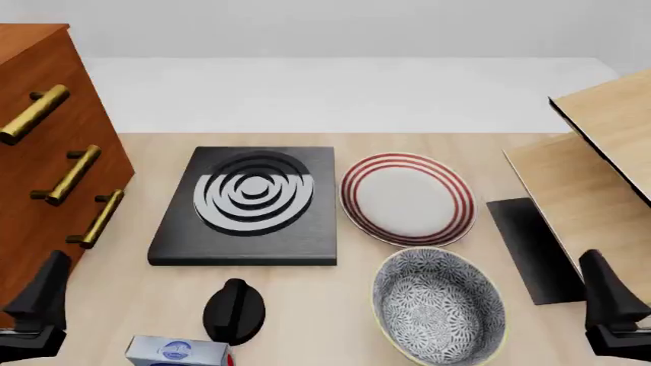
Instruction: Pick up the cream cheese and put it in the bowl.
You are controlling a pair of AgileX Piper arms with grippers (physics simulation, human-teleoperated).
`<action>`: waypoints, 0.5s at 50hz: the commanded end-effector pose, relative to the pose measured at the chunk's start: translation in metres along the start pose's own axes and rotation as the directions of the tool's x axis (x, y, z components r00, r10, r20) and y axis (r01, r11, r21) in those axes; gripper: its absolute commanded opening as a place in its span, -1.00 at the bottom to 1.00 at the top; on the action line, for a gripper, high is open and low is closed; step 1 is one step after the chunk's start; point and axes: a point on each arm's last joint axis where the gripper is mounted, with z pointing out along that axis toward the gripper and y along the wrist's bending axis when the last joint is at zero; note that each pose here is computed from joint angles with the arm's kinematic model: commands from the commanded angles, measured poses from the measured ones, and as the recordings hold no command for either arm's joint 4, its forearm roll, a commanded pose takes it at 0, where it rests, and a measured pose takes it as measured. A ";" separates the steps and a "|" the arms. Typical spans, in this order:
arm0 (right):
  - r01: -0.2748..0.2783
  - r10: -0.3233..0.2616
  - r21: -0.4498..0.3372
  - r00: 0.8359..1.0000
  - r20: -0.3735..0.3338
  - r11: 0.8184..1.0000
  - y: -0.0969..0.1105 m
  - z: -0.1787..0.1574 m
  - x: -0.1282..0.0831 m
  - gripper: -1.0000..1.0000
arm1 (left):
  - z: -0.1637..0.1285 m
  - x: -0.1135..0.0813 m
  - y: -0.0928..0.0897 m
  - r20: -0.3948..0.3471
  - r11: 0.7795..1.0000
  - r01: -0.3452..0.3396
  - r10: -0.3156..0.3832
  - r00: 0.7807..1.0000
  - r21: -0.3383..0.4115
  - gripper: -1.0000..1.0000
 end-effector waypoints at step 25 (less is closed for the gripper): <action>0.181 -0.203 -0.277 0.978 -0.053 0.944 0.017 0.007 -0.007 1.00 | 0.000 0.000 0.000 0.000 1.000 0.000 0.000 1.000 0.000 1.00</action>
